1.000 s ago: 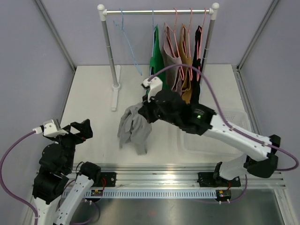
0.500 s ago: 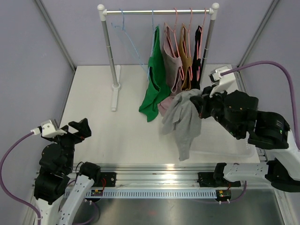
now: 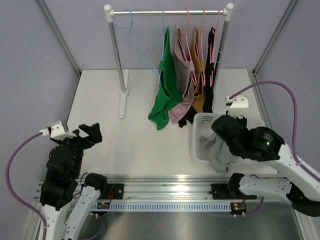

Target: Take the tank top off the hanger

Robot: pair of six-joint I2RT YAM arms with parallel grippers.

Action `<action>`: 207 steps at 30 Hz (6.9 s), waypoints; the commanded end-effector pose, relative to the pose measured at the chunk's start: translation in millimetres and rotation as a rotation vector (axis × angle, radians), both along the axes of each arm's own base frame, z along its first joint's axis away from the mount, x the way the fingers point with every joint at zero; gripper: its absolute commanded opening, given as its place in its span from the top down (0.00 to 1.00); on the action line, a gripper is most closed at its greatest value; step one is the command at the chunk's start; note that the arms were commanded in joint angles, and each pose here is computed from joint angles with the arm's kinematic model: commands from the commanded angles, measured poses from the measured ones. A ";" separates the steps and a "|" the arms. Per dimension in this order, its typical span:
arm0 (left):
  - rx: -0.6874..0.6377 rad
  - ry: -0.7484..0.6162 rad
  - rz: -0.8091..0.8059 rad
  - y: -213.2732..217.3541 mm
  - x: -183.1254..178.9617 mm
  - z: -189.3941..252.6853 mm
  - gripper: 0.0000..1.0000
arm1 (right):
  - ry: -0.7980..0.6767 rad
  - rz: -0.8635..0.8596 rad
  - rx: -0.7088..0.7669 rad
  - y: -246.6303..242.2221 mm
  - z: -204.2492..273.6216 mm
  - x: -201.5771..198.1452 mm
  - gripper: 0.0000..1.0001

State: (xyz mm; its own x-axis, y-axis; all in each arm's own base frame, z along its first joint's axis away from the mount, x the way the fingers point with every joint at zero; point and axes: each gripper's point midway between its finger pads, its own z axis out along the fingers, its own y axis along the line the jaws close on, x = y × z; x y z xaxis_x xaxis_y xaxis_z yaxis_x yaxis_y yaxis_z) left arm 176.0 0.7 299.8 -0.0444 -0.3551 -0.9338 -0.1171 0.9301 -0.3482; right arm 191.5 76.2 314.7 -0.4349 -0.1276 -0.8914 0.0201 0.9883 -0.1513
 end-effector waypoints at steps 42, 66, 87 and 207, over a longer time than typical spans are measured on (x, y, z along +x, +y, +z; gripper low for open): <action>0.008 -0.008 -0.432 -113.8 72.9 175.8 0.01 | 0.060 -0.247 0.246 -36.5 -30.5 45.8 0.00; 0.298 0.014 -0.425 -273.1 272.1 162.5 0.12 | 0.048 0.417 0.684 63.8 -6.0 -20.9 0.07; 0.319 0.003 -0.431 -282.4 337.6 127.8 1.00 | 0.057 0.471 0.694 67.5 -9.0 -31.7 0.11; -0.015 -0.236 -0.703 -224.1 44.2 171.9 1.00 | 0.277 0.965 0.783 170.8 -24.8 -54.9 1.00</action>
State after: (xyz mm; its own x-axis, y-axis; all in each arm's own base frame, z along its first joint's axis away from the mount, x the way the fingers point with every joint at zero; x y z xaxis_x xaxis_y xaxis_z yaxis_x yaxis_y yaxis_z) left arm 202.6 -240.4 408.7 -0.1687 -0.2592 -0.9510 0.6650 0.6822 -0.3039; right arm 151.5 256.6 298.9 -0.6212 0.0539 -0.7818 -0.6999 0.4105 0.5844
